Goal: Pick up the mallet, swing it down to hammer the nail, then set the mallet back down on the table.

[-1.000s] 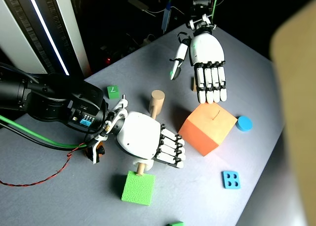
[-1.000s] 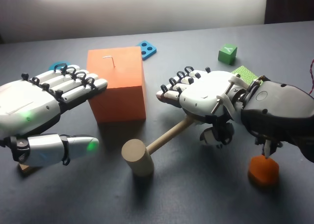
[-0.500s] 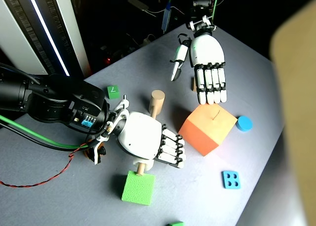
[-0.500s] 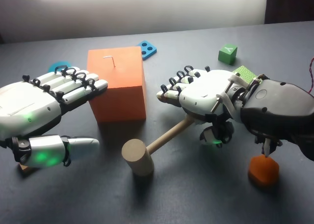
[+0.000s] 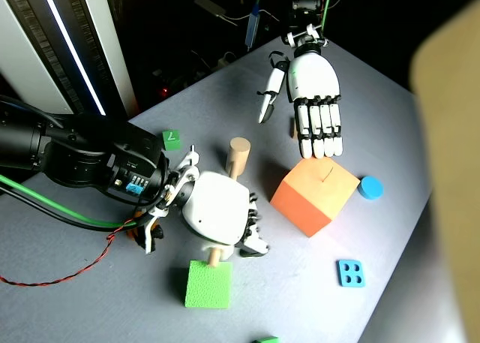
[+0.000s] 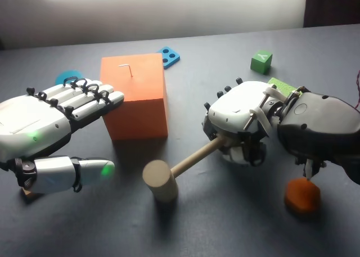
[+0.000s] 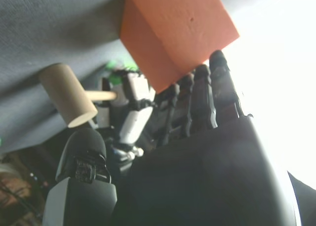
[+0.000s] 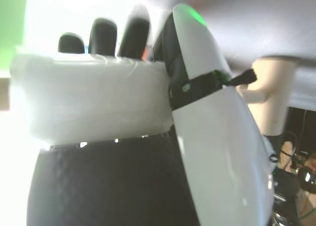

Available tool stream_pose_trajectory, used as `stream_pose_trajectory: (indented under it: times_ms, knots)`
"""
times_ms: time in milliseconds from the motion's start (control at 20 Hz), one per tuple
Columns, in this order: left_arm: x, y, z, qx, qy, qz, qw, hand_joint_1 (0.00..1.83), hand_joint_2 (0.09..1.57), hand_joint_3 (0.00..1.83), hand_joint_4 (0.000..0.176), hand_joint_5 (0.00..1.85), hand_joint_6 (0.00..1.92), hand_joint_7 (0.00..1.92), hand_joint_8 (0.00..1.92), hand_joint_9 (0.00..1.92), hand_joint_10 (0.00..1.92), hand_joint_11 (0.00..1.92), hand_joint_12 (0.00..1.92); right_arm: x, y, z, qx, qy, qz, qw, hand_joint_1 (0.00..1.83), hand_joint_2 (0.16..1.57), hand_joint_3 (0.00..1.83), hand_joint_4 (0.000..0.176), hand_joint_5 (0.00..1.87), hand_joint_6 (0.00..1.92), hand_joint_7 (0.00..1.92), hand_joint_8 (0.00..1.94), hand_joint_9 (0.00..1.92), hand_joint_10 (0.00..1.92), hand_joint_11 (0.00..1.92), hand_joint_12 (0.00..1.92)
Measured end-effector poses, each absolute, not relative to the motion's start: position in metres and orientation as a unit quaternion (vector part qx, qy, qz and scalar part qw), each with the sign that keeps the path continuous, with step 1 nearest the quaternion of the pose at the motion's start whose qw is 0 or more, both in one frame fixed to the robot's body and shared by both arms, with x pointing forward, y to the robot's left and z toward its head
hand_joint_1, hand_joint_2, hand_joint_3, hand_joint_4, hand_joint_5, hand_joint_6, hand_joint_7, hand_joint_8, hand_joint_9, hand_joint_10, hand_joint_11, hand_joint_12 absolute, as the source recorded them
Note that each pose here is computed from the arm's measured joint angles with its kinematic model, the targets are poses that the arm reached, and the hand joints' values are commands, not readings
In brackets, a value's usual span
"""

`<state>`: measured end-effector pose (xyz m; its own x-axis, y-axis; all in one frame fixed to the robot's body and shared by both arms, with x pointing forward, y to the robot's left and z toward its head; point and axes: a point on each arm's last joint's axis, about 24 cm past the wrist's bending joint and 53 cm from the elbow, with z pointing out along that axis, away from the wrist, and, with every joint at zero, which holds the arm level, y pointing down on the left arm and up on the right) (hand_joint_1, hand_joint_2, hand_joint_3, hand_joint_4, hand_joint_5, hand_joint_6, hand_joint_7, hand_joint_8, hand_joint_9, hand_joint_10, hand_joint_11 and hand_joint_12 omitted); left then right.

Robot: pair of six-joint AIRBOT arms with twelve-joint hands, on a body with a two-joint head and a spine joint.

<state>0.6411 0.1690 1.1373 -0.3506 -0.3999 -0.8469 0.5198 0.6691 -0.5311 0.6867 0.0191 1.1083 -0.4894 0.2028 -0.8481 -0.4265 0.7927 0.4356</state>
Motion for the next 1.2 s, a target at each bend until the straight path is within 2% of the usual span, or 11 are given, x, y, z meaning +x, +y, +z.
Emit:
stream_pose_trajectory:
  times_ms: [50, 100, 150, 200, 250, 450, 700, 800, 950, 1200]
  knots:
    - [0.641, 0.168, 1.138, 0.043, 0.715, -0.405, 0.568, 0.0, 1.26, 0.0, 0.0, 0.02, 0.01, 0.0, 0.0, 0.0, 0.0, 0.0, 0.0, 0.686, 0.019, 1.109, -0.076, 0.802, 0.311, 0.504, 0.44, 1.52, 0.02, 0.0, 0.87, 1.92, 0.99, 1.94, 1.03, 1.92, 1.08, 1.92]
    - [0.641, 0.168, 1.138, 0.045, 0.716, -0.404, 0.568, 0.0, 1.26, 0.0, 0.0, 0.01, 0.0, 0.0, 0.0, 0.0, 0.0, 0.0, 0.0, 0.684, 0.021, 1.109, -0.08, 0.802, 0.31, 0.504, 0.43, 1.53, 0.01, 0.0, 0.97, 1.92, 1.07, 1.94, 1.14, 1.92, 1.24, 1.92]
    - [0.641, 0.167, 1.138, 0.045, 0.716, -0.404, 0.568, 0.0, 1.26, 0.0, 0.0, 0.01, 0.0, 0.0, 0.0, 0.0, 0.0, 0.0, 0.0, 0.682, 0.021, 1.109, -0.08, 0.803, 0.312, 0.502, 0.43, 1.53, 0.01, 0.0, 0.97, 1.92, 1.07, 1.94, 1.14, 1.92, 1.24, 1.92]
    - [0.641, 0.167, 1.137, 0.047, 0.717, -0.404, 0.566, 0.0, 1.25, 0.0, 0.0, 0.01, 0.0, 0.0, 0.0, 0.0, 0.0, 0.0, 0.0, 0.676, 0.022, 1.111, -0.088, 0.802, 0.312, 0.502, 0.47, 1.54, 0.0, 0.0, 1.26, 1.92, 1.44, 1.94, 1.54, 1.92, 1.72, 1.92]
    - [0.641, 0.166, 1.137, 0.047, 0.717, -0.404, 0.566, 0.0, 1.25, 0.0, 0.0, 0.02, 0.01, 0.01, 0.0, 0.0, 0.0, 0.0, 0.0, 0.672, 0.022, 1.112, -0.094, 0.801, 0.311, 0.503, 0.43, 1.55, 0.0, 0.0, 1.29, 1.92, 1.49, 1.94, 1.6, 1.92, 1.8, 1.92]
    - [0.641, 0.165, 1.137, 0.048, 0.718, -0.404, 0.565, 0.0, 1.25, 0.0, 0.0, 0.0, 0.0, 0.0, 0.0, 0.0, 0.0, 0.0, 0.0, 0.664, 0.007, 1.12, -0.094, 0.8, 0.307, 0.506, 0.44, 1.57, 0.0, 0.0, 1.18, 1.92, 1.46, 1.94, 1.59, 1.92, 1.79, 1.92]
    - [0.643, 0.164, 1.138, 0.053, 0.72, -0.402, 0.564, 0.0, 1.26, 0.0, 0.0, 0.03, 0.01, 0.0, 0.0, 0.0, 0.0, 0.0, 0.0, 0.657, -0.022, 1.168, -0.073, 0.782, 0.321, 0.53, 0.42, 1.57, 0.01, 0.0, 1.15, 1.92, 1.46, 1.94, 1.59, 1.92, 1.77, 1.92]
    - [0.644, 0.163, 1.139, 0.053, 0.72, -0.402, 0.564, 0.0, 1.26, 0.0, 0.0, 0.02, 0.01, 0.0, 0.0, 0.0, 0.0, 0.0, 0.0, 0.661, -0.034, 1.194, -0.054, 0.767, 0.324, 0.551, 0.37, 1.57, 0.04, 0.0, 1.14, 1.92, 1.45, 1.94, 1.6, 1.92, 1.77, 1.92]
    - [0.644, 0.163, 1.139, 0.053, 0.72, -0.403, 0.563, 0.0, 1.26, 0.0, 0.0, 0.02, 0.01, 0.0, 0.0, 0.0, 0.0, 0.0, 0.0, 0.676, -0.054, 1.224, -0.017, 0.745, 0.313, 0.588, 0.39, 1.57, 0.02, 0.0, 1.13, 1.92, 1.44, 1.94, 1.58, 1.92, 1.75, 1.92]
    - [0.644, 0.164, 1.14, 0.055, 0.721, -0.4, 0.563, 0.0, 1.26, 0.0, 0.0, 0.0, 0.0, 0.0, 0.0, 0.0, 0.0, 0.0, 0.0, 0.695, -0.062, 1.245, 0.034, 0.719, 0.318, 0.617, 0.41, 1.57, 0.0, 0.0, 1.09, 1.92, 1.41, 1.94, 1.55, 1.92, 1.74, 1.92]
